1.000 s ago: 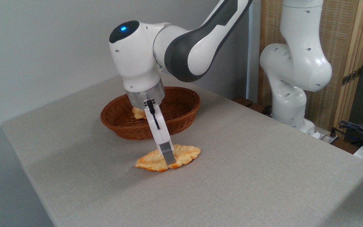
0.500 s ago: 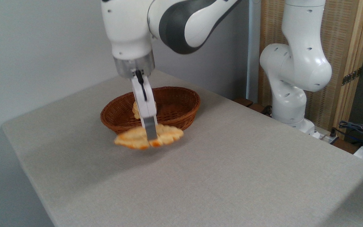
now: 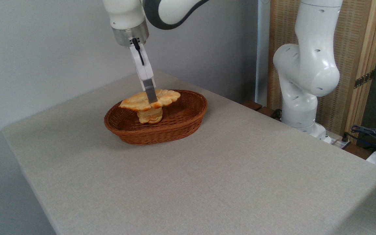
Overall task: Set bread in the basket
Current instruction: 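Lower the bread into the basket and open the gripper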
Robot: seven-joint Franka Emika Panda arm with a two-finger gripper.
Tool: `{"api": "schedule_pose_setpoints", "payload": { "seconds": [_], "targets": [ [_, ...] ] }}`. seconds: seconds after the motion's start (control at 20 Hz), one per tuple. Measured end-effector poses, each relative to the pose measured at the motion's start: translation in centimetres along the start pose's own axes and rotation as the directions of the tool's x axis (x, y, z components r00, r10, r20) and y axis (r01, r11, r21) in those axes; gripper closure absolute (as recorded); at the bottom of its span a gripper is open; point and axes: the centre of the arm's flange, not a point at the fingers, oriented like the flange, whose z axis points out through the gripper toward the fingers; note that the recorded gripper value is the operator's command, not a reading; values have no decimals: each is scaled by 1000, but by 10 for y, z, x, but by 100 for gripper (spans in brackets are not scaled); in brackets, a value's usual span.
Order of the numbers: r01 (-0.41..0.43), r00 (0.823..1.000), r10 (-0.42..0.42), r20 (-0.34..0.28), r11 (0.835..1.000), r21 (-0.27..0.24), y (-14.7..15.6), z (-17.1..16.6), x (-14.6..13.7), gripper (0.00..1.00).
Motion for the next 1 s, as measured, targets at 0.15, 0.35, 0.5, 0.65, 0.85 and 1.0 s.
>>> {"api": "schedule_pose_setpoints", "payload": {
  "seconds": [0.15,0.35,0.5,0.65,0.85,1.0],
  "targets": [
    [-42,998,43,43,999,-32,23,20,17,9],
    [-70,994,74,77,996,-59,33,41,29,0],
    [-65,994,71,83,996,-63,30,45,28,0],
    [-60,995,65,82,996,-62,27,44,26,0],
    [-57,995,60,83,997,-48,24,39,23,0],
    [-55,996,58,75,998,-41,23,34,22,0]
  ]
}}
